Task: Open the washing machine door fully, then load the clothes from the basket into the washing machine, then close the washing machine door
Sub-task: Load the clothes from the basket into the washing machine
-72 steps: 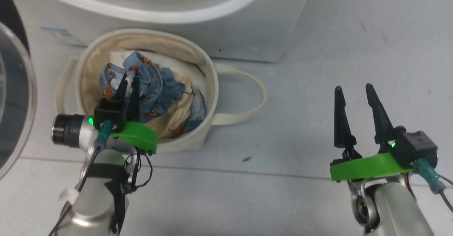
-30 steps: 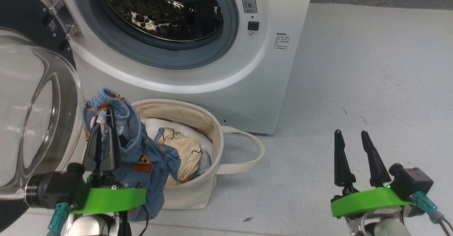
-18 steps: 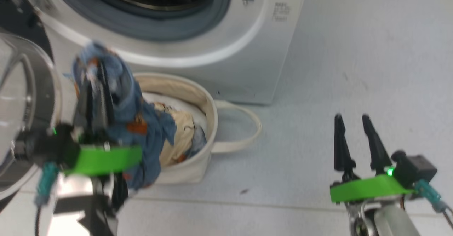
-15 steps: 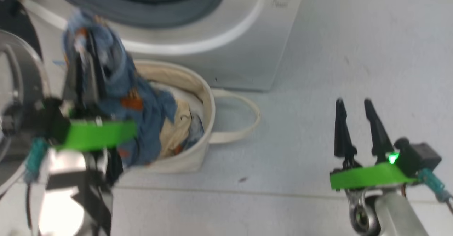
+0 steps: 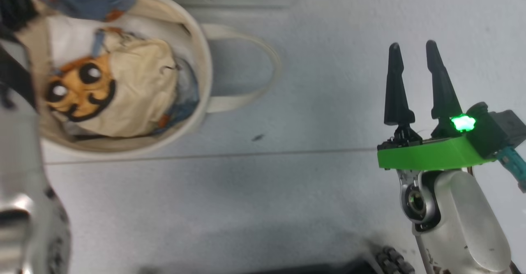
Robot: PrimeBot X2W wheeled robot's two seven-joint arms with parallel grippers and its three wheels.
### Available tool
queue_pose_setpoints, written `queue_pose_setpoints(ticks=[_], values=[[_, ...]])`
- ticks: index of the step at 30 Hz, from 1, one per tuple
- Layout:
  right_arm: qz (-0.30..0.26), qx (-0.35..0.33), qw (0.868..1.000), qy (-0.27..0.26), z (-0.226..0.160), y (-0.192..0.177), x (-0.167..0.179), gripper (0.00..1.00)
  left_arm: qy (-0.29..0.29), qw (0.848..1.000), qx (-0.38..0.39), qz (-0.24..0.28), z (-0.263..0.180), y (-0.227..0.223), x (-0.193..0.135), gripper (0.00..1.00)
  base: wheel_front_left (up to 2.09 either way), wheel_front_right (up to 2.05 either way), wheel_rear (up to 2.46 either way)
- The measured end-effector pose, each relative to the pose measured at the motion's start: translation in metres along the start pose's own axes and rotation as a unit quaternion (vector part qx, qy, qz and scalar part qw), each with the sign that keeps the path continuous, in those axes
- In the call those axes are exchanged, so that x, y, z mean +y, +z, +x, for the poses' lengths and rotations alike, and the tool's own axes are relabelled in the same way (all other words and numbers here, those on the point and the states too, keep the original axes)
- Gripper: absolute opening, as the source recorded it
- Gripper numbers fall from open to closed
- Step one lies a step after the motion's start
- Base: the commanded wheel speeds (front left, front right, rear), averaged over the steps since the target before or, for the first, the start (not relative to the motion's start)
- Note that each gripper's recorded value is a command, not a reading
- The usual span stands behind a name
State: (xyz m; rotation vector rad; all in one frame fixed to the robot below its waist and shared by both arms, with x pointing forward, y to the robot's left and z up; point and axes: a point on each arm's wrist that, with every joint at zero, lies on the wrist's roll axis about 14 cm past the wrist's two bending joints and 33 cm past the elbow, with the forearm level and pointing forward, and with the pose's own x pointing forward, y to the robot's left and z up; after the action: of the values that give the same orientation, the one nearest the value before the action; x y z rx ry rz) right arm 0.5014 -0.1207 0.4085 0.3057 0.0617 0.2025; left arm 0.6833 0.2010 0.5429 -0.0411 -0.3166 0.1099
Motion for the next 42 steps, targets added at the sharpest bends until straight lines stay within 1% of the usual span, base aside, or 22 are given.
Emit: queue_pose_setpoints(ticks=[2,3,5,7,10,14,15,16,18,20,23,27,31,36,42], values=[[0.0,0.011,1.0,-0.012,0.0,-0.01,-0.011,1.0,0.004,1.0,0.024,0.009,0.012,-0.028,0.001,0.0,0.0,0.0,0.0],[-0.003,0.023,0.999,-0.024,-0.002,-0.019,-0.022,1.0,0.011,0.999,0.044,0.005,0.022,-0.052,0.001,0.0,0.0,0.0,0.0],[-0.004,0.034,0.999,-0.038,-0.007,-0.028,-0.032,1.0,0.012,0.998,0.056,0.006,0.031,-0.07,-0.004,0.0,0.0,0.0,0.0],[-0.007,0.046,0.998,-0.048,-0.011,-0.036,-0.04,1.0,0.011,0.999,0.052,0.007,0.043,-0.076,-0.011,0.0,0.0,0.0,0.0],[-0.011,0.06,0.997,-0.057,-0.014,-0.046,-0.048,1.0,0.004,1.0,0.029,-0.005,0.06,-0.073,-0.024,0.0,0.0,0.0,0.0],[-0.015,0.067,0.996,-0.063,-0.015,-0.053,-0.055,1.0,0.0,1.0,0.02,-0.008,0.069,-0.078,-0.032,0.0,0.0,0.0,0.0],[-0.016,0.068,0.996,-0.064,-0.015,-0.055,-0.056,1.0,0.0,1.0,0.023,-0.009,0.07,-0.083,-0.034,0.28,0.0,0.0,0.0],[-0.016,0.069,0.995,-0.065,-0.015,-0.056,-0.057,1.0,0.001,1.0,0.03,-0.009,0.068,-0.09,-0.034,1.0,0.0,0.0,0.0],[-0.02,0.071,0.995,-0.063,-0.014,-0.058,-0.057,1.0,0.005,0.999,0.046,-0.004,0.065,-0.102,-0.033,1.0,0.0,0.0,0.0],[-0.021,0.072,0.995,-0.06,-0.013,-0.06,-0.055,1.0,0.004,0.999,0.047,-0.003,0.064,-0.102,-0.033,1.0,0.0,0.0,0.0],[-0.02,0.071,0.996,-0.051,-0.01,-0.061,-0.049,1.0,0.001,0.999,0.035,-0.001,0.064,-0.09,-0.034,1.0,0.0,0.0,0.0],[-0.021,0.052,0.998,-0.04,-0.003,-0.047,-0.042,1.0,-0.01,1.0,0.019,-0.006,0.056,-0.071,-0.04,1.0,0.0,0.0,0.0],[-0.032,0.033,0.998,-0.036,-0.001,-0.029,-0.038,1.0,-0.042,0.999,0.022,0.011,0.031,-0.063,-0.05,1.0,0.0,0.0,0.0],[-0.036,0.007,0.999,-0.02,0.0,-0.003,-0.022,1.0,-0.065,0.997,0.034,0.027,-0.006,-0.048,-0.054,1.0,0.0,0.0,0.0],[-0.036,-0.017,0.999,-0.004,-0.01,0.026,-0.001,1.0,-0.076,0.996,0.04,0.017,-0.05,-0.013,-0.052,1.0,0.0,0.0,0.0]])
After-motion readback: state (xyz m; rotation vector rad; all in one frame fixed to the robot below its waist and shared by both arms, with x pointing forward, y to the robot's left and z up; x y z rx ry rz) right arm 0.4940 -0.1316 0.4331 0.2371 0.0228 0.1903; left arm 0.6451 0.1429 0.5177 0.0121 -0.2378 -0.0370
